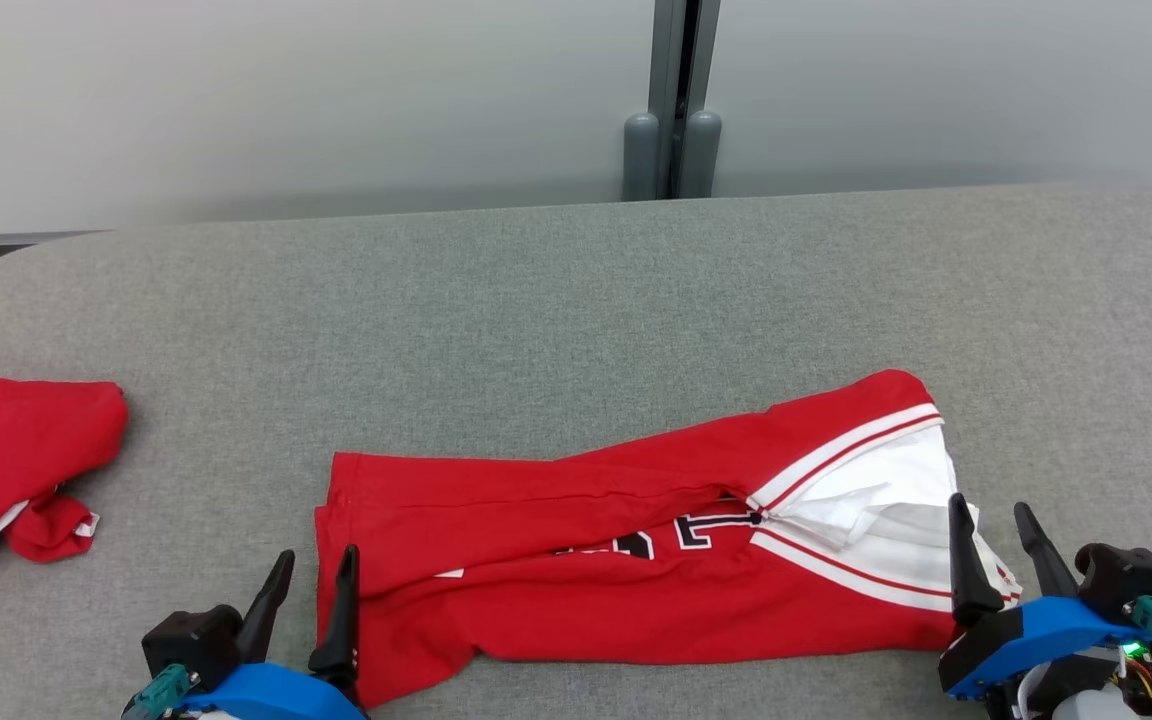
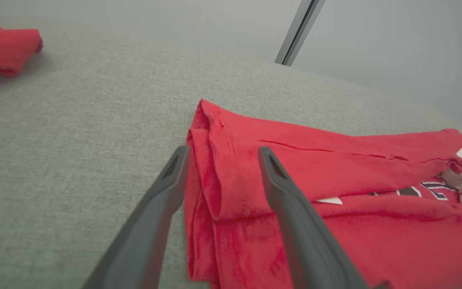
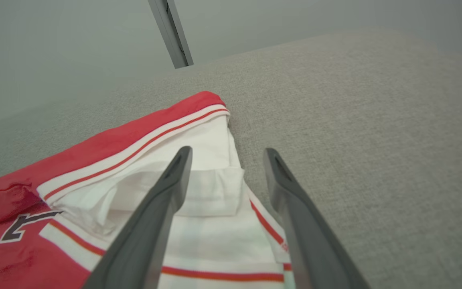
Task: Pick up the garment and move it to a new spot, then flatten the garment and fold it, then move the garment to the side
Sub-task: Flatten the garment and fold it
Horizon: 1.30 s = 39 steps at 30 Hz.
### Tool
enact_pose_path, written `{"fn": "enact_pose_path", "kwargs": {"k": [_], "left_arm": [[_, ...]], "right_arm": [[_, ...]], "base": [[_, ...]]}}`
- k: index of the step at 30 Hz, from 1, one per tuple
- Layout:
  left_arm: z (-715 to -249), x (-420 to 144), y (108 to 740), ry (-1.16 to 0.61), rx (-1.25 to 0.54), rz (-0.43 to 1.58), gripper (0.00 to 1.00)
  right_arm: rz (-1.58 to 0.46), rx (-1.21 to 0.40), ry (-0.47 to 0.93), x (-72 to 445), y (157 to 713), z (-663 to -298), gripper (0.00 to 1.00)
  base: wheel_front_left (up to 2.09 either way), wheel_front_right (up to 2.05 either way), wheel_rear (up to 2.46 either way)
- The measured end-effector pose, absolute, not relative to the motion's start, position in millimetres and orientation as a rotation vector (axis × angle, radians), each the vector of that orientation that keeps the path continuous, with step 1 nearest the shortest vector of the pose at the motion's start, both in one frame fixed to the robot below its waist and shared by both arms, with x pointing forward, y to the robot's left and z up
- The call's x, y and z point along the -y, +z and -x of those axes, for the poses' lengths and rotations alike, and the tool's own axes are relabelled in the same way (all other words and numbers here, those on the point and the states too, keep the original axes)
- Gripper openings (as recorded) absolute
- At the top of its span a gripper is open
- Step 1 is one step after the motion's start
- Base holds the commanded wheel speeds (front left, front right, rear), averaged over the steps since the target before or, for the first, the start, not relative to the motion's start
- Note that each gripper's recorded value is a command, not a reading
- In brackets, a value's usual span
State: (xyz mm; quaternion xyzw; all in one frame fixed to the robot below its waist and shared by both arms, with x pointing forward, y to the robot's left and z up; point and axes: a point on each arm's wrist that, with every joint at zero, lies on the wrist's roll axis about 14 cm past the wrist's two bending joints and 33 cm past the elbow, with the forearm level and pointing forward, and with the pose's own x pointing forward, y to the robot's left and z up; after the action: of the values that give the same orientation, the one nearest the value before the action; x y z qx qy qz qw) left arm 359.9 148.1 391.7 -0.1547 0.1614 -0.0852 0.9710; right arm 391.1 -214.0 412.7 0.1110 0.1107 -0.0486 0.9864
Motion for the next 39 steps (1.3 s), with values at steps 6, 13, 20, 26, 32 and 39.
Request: {"fn": "enact_pose_path", "kwargs": {"k": [6, 13, 20, 26, 32, 39], "left_arm": [[-355.2, -154.8, 414.7, -0.154, -0.235, 0.249, 1.00], [-335.6, -152.4, 421.9, -0.139, -0.202, 0.226, 1.00], [-330.0, -146.6, 415.8, -0.140, -0.222, 0.235, 1.00], [-337.4, -142.0, 408.1, -0.156, -0.250, 0.245, 1.00], [-354.1, -145.7, 403.3, -0.164, -0.267, 0.248, 1.00], [-351.6, -161.8, 388.0, -0.121, -0.317, 0.264, 1.00]], "right_arm": [[-0.127, -0.160, -0.036, 203.8, 433.8, -390.9, 1.00], [-0.105, -0.181, -0.004, 194.8, 428.3, -371.6, 1.00], [-0.109, -0.219, 0.010, 189.3, 416.8, -365.7, 1.00], [-0.089, -0.233, -0.005, 196.1, 415.3, -388.4, 1.00], [-0.040, -0.361, -0.017, 201.6, 392.7, -416.2, 1.00], [-0.066, -0.564, -0.004, 191.5, 349.3, -420.8, 1.00]], "base": [[0.00, 0.00, 0.00], [0.00, 0.00, 0.00], [0.00, 0.00, 0.00], [0.00, 0.00, 0.00], [0.00, 0.00, 0.00], [0.00, 0.00, 0.00]]}}
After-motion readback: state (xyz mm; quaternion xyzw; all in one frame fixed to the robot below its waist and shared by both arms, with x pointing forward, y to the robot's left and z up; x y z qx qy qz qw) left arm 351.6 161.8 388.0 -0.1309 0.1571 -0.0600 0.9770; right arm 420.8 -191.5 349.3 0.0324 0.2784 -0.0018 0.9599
